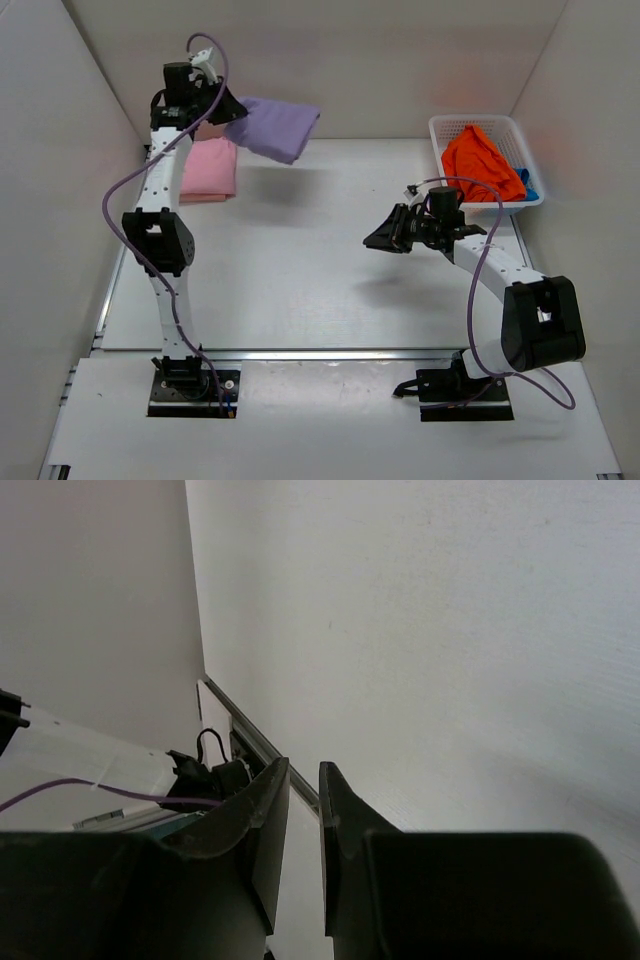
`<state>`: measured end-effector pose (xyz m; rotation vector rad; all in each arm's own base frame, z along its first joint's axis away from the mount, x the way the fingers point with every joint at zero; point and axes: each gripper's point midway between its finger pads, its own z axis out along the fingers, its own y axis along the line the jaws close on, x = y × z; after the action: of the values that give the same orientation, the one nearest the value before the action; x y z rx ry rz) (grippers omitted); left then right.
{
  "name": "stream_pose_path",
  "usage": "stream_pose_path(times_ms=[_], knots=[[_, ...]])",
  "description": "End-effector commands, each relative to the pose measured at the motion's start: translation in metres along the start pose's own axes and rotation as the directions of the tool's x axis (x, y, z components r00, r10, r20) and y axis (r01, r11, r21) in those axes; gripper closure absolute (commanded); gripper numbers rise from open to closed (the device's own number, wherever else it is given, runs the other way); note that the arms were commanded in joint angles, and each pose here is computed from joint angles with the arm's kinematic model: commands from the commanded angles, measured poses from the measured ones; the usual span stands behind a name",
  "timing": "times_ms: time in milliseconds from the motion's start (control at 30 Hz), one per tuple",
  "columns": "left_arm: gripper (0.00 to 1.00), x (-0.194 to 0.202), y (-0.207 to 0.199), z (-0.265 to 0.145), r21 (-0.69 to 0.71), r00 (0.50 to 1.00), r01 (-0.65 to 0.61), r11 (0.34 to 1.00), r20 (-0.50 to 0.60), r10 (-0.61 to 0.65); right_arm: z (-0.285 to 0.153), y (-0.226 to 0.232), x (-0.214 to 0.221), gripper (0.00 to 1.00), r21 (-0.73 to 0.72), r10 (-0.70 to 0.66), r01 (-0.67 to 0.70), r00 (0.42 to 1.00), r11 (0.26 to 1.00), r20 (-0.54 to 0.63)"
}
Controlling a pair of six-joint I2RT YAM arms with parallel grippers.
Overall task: Fold and stack the t-shirts
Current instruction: Put the neatly folded tshirt into the corner of the board with the left arm
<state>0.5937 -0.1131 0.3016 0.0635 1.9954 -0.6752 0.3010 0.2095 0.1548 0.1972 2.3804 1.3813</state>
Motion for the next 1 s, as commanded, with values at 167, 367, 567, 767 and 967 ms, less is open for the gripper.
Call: stream_pose_path(times_ms=[167,367,567,767,967], knots=[[1.0,0.008,0.188,-0.043,-0.326,0.984,0.178,0.928,0.075,-0.162,-0.005,0.005,-0.003,0.85,-0.042,-0.034,0.034,0.999,0.999,0.012],[0.93,0.085,0.244,-0.017,-0.409,0.942,0.269,0.872,-0.077,-0.327,0.003,0.013,-0.002,0.86,-0.049,-0.039,0.039,0.999,0.998,-0.008],[1.0,0.12,0.279,-0.012,-0.47,0.876,0.39,0.792,-0.075,-0.476,-0.001,0.008,-0.003,0.85,-0.038,-0.034,0.034,0.999,0.999,-0.004],[0.96,0.123,0.303,-0.037,-0.581,0.874,0.391,0.714,-0.008,-0.486,0.0,0.007,-0.003,0.85,-0.035,-0.033,0.033,0.999,0.999,-0.002],[0.64,0.091,0.305,-0.071,-0.706,0.912,0.334,0.625,0.075,-0.403,0.003,0.008,0.001,0.85,-0.04,-0.025,0.025,1.0,0.999,-0.018]])
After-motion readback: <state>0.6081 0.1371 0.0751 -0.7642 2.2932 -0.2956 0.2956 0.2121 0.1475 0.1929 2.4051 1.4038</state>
